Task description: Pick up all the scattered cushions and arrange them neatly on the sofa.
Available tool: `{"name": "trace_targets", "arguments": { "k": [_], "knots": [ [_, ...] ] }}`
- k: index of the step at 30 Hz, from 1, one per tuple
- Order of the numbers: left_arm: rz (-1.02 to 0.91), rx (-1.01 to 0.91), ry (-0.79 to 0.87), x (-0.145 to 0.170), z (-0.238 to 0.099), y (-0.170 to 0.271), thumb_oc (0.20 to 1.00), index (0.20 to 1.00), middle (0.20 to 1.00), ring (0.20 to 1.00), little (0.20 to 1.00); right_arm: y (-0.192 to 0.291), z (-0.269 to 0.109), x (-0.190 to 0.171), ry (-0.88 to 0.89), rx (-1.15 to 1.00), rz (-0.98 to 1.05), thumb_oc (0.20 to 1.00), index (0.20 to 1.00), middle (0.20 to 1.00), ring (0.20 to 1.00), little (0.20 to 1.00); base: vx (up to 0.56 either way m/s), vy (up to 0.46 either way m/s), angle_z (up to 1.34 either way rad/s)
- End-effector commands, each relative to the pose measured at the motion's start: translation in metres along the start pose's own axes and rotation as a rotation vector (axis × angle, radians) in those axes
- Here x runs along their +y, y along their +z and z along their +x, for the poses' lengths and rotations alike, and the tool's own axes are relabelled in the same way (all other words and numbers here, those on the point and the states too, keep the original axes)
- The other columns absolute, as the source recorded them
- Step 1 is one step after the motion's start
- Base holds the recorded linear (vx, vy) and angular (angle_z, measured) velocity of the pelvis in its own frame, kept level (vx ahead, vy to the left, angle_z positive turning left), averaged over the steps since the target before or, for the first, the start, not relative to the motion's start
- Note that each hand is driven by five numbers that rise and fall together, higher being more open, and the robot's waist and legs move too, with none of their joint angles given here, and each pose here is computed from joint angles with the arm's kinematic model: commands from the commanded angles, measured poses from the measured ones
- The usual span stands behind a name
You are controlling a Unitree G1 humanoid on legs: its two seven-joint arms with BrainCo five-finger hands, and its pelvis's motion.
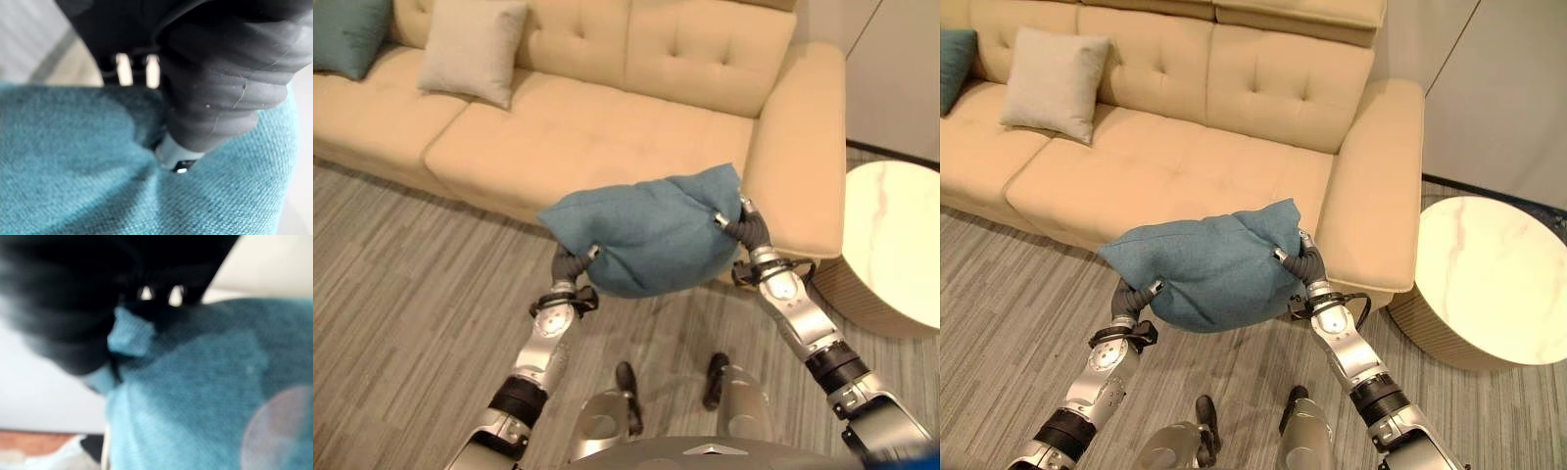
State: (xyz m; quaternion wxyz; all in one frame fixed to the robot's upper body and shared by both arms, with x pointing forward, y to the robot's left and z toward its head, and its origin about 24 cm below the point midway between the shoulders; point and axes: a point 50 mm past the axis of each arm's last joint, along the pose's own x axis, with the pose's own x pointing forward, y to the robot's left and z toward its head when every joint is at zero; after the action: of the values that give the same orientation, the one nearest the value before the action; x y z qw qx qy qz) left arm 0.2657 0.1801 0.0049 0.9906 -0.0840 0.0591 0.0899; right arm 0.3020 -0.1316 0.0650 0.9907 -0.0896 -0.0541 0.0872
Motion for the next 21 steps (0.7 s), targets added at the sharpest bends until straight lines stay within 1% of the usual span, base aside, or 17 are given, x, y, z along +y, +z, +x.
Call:
{"name": "trace_targets", "arguments": {
  "k": [1,5,8,11,14,18,21],
  "knots": [
    [-0.029,-0.243,-0.234,-0.044,0.004,0.047,0.200,0.200,0.200,0.200,0.200,0.047,0.011,0.036,0.168,-0.239,0.054,0.200,0.200,0.200,0.200,0.200,0.12,-0.033,0.52],
    [-0.030,-0.216,-0.240,-0.046,0.004,0.042,0.200,0.200,0.200,0.200,0.200,0.042,0.008,0.035,0.176,-0.222,0.047,0.200,0.200,0.200,0.200,0.200,0.25,-0.078,0.44],
    [-0.061,-0.172,-0.275,-0.055,0.001,0.031,0.200,0.200,0.200,0.200,0.200,0.035,0.003,0.023,0.145,-0.198,0.054,0.200,0.200,0.200,0.200,0.200,0.30,-0.196,1.07],
    [-0.072,-0.168,-0.303,-0.062,0.002,0.033,0.200,0.200,0.200,0.200,0.200,0.029,-0.001,0.016,0.112,-0.177,0.067,0.200,0.200,0.200,0.200,0.200,0.17,-0.198,1.05],
    [-0.044,-0.166,-0.294,-0.059,0.004,0.033,0.200,0.200,0.200,0.200,0.200,0.025,-0.002,0.015,0.093,-0.163,0.071,0.200,0.200,0.200,0.200,0.200,0.30,-0.040,0.55],
    [-0.060,-0.158,-0.258,-0.051,0.004,0.031,0.200,0.200,0.200,0.200,0.200,0.024,-0.002,0.015,0.085,-0.159,0.079,0.200,0.200,0.200,0.200,0.200,0.30,0.124,-0.54],
    [-0.052,-0.163,-0.260,-0.048,0.003,0.032,0.200,0.200,0.200,0.200,0.200,0.025,0.000,0.020,0.095,-0.159,0.089,0.200,0.200,0.200,0.200,0.200,0.31,0.305,-0.37]
  ]
}}
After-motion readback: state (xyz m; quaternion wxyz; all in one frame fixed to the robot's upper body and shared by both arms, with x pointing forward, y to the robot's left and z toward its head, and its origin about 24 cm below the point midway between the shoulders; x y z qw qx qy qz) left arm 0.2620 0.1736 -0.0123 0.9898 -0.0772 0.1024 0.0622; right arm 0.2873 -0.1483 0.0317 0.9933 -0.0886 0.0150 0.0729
